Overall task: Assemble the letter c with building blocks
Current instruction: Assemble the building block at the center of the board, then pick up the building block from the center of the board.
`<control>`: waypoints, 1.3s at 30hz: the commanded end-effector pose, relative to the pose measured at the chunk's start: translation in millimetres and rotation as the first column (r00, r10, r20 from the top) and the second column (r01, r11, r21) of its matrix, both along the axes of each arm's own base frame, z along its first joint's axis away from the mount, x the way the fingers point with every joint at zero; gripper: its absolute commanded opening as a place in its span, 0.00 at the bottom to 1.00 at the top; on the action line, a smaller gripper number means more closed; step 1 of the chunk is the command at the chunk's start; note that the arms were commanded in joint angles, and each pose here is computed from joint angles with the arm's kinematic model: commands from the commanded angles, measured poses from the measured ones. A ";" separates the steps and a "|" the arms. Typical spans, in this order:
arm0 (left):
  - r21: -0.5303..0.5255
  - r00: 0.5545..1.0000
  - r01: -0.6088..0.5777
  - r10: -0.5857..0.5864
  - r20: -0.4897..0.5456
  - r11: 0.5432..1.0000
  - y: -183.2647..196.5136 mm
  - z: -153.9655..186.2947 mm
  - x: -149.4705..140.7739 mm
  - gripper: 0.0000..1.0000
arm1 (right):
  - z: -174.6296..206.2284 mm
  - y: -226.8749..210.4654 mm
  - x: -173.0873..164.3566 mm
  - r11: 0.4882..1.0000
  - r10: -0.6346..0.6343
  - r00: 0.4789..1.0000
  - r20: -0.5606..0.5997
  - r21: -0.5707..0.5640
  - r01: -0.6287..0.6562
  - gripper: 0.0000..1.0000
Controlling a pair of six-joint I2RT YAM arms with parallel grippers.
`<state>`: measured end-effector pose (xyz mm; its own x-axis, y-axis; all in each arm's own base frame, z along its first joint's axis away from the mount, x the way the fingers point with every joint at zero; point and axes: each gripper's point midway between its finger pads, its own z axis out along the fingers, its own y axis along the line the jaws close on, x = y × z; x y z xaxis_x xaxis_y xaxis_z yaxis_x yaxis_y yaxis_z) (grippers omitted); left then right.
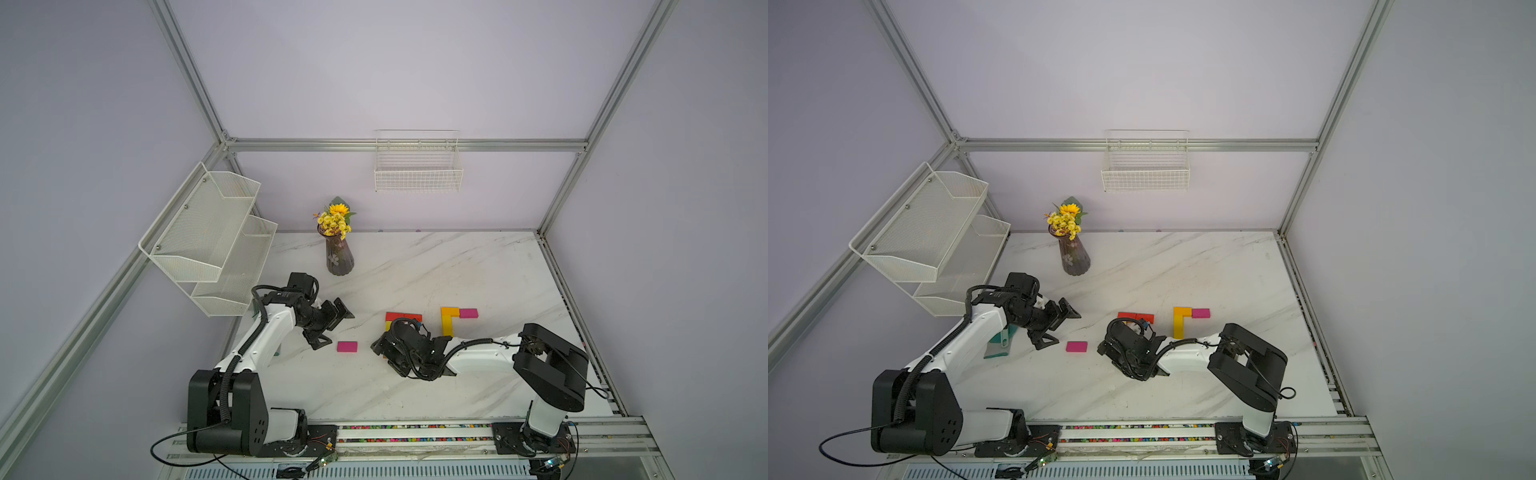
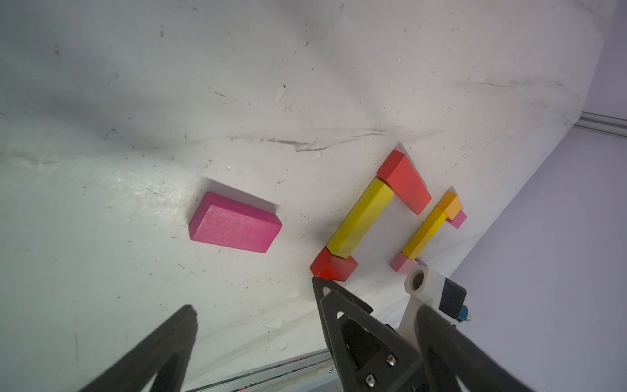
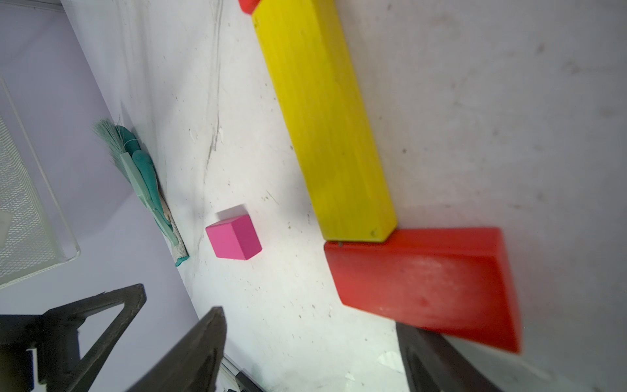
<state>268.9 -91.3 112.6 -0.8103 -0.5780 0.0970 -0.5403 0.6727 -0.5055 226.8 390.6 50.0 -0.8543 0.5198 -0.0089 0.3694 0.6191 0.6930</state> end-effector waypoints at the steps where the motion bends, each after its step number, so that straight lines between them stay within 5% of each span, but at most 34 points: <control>1: 0.051 1.000 0.004 -0.004 0.005 0.999 9.5 0.7 0.9 1.00 | -6.1 -5.5 -5.7 1.000 -0.012 0.999 -0.031 -0.014 0.011 0.81; 12: 0.190 0.992 0.124 -0.122 -0.021 0.974 14.3 -19.1 -8.7 1.00 | 35.6 -17.6 -7.6 0.998 -0.027 1.000 0.009 0.061 0.026 0.81; 19: 0.333 0.962 0.268 -0.234 -0.140 0.904 12.0 -46.1 -18.3 1.00 | 40.8 -55.3 9.4 0.998 -0.042 0.999 -0.001 0.035 0.042 0.82; 39: 0.458 0.913 0.408 -0.351 -0.209 0.790 -1.1 -69.4 -3.4 0.97 | 56.1 -118.0 18.7 0.998 -0.063 0.998 0.011 0.016 0.063 0.82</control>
